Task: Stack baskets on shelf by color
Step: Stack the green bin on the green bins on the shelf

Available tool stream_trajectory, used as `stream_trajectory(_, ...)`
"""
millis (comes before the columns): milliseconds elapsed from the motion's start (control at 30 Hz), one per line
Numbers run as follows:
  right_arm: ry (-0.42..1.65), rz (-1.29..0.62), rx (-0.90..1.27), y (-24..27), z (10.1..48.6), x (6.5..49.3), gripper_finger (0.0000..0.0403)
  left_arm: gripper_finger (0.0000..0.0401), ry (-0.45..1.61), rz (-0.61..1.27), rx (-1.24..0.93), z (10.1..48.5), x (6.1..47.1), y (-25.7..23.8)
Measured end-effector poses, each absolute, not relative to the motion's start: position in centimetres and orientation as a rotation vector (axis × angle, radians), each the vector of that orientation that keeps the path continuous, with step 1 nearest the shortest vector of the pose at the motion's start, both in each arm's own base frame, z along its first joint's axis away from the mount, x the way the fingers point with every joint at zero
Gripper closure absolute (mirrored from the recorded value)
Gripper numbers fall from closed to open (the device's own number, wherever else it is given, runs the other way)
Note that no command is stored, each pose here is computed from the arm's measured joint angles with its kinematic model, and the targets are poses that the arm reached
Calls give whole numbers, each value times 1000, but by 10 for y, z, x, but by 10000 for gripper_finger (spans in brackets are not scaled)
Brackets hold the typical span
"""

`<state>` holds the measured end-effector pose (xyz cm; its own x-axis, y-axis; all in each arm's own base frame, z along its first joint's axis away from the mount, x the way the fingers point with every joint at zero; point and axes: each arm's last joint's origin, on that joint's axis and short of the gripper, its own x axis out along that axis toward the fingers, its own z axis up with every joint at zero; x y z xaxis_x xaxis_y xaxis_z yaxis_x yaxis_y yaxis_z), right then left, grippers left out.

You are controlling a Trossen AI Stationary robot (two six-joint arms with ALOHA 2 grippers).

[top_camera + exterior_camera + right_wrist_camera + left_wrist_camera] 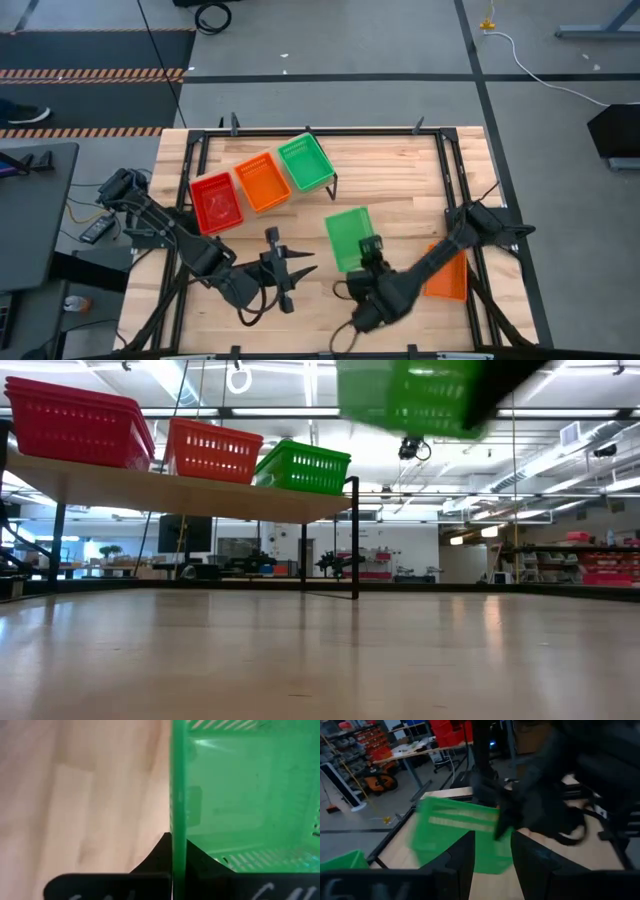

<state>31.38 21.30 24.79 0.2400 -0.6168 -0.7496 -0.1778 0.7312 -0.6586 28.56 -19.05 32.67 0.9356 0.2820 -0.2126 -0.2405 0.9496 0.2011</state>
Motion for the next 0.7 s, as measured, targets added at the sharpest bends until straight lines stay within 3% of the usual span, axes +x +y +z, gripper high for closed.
stream_trajectory(367,1154,-234,-755,125,362,324,395,268,193,396,199,329,266,-210)
stream_trajectory(533,1075,-169,-807,81,390,329,395,268,192,403,198,329,266,-209)
stream_trajectory(700,976,-82,-729,44,399,347,394,268,192,402,198,329,266,-209)
